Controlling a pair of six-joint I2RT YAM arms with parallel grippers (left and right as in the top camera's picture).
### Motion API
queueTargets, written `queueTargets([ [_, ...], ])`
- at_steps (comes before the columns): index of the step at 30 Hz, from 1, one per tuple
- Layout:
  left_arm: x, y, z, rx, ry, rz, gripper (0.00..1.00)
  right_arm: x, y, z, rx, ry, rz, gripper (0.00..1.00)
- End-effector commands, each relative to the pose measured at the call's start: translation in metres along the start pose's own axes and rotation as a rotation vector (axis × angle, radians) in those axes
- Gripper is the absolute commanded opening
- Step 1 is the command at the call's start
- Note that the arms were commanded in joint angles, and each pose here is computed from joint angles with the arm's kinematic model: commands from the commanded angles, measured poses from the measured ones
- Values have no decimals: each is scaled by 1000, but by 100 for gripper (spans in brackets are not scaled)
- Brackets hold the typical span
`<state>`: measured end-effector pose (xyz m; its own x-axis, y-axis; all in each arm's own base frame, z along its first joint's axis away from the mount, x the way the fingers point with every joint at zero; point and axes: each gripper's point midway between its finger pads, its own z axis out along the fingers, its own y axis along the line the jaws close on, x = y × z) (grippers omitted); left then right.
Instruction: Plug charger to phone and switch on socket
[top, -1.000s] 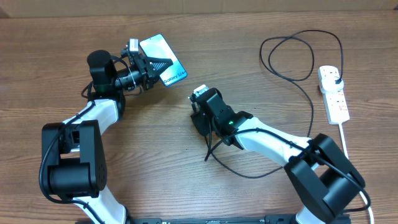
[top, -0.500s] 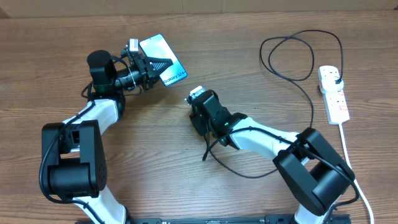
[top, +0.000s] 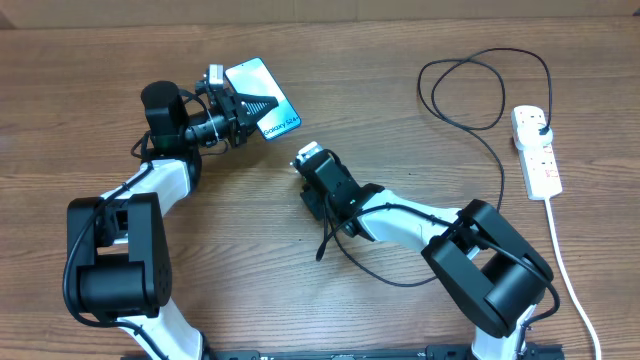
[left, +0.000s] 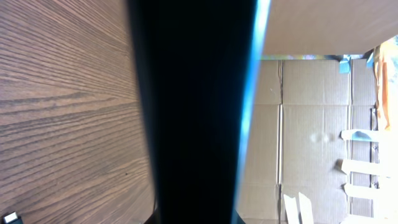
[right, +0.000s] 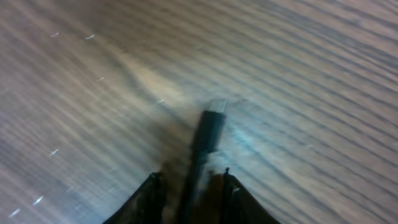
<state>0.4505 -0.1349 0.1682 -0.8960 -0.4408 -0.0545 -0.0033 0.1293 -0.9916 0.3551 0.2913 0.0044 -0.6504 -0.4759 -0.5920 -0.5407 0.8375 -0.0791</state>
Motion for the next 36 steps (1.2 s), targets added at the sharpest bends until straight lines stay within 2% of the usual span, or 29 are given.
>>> queueTargets([
  [1,-2,-19,-1,23,-4,81,4,-4,-11,5,28,-4,28,26],
  [6,-2,-19,-1,23,-3,81,4,3,-5,10,-1,17,37,16],
  [10,-2,-19,-1,22,-3,80,4,4,1,11,-37,25,69,4],
  [14,-2,-19,-1,22,-3,80,4,-1,10,8,-89,45,73,4],
  [18,-2,-19,-1,24,1,83,4,-8,11,-4,-114,109,171,4],
  [22,0,-18,-1,21,9,88,4,-24,21,-37,-263,144,245,4],
  [29,8,-14,0,18,50,70,4,-68,24,-122,-619,52,365,4],
  [36,20,-17,4,34,107,60,4,-69,2,-168,-665,-2,408,4],
])
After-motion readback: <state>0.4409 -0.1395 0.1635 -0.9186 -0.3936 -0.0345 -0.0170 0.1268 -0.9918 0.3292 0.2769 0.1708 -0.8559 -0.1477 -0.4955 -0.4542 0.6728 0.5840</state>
